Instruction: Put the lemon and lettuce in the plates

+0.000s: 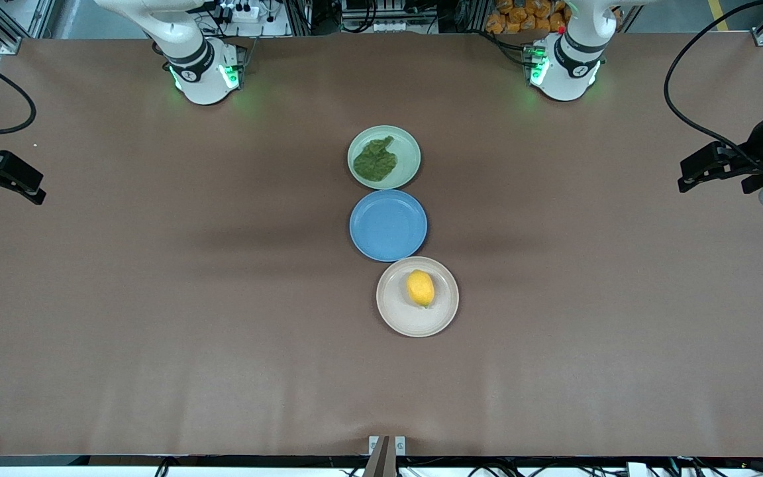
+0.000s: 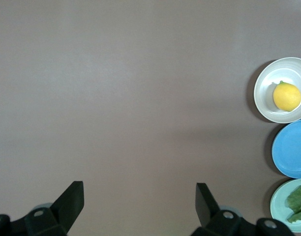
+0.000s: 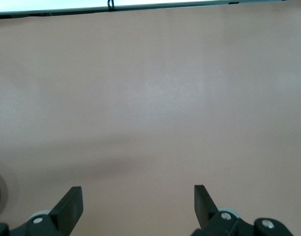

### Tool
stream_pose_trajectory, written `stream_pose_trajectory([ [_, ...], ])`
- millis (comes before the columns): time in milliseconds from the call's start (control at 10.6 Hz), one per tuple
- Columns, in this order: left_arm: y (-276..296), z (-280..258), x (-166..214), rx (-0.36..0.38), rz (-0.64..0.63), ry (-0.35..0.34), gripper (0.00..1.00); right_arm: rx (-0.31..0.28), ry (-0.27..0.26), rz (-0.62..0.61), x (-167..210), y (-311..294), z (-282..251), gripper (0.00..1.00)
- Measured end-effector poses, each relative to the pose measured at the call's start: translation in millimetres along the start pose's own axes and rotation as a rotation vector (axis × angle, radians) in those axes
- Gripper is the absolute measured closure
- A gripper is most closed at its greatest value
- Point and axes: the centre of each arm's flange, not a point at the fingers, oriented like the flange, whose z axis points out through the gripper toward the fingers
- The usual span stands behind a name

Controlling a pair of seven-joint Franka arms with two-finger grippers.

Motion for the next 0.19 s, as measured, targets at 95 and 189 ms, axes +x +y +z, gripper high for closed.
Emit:
stream_pose_trajectory([
  [95,-4.3,0.0,0.2,0.000,-0.007,0.000,0.00,0.000,0.000,0.003,0.4,1.6,0.4,0.00],
  [189,-6.0,0.0,0.2,0.000,-0.009,0.000,0.00,0.001,0.001,0.003,0.5,1.9,0.5,0.00],
])
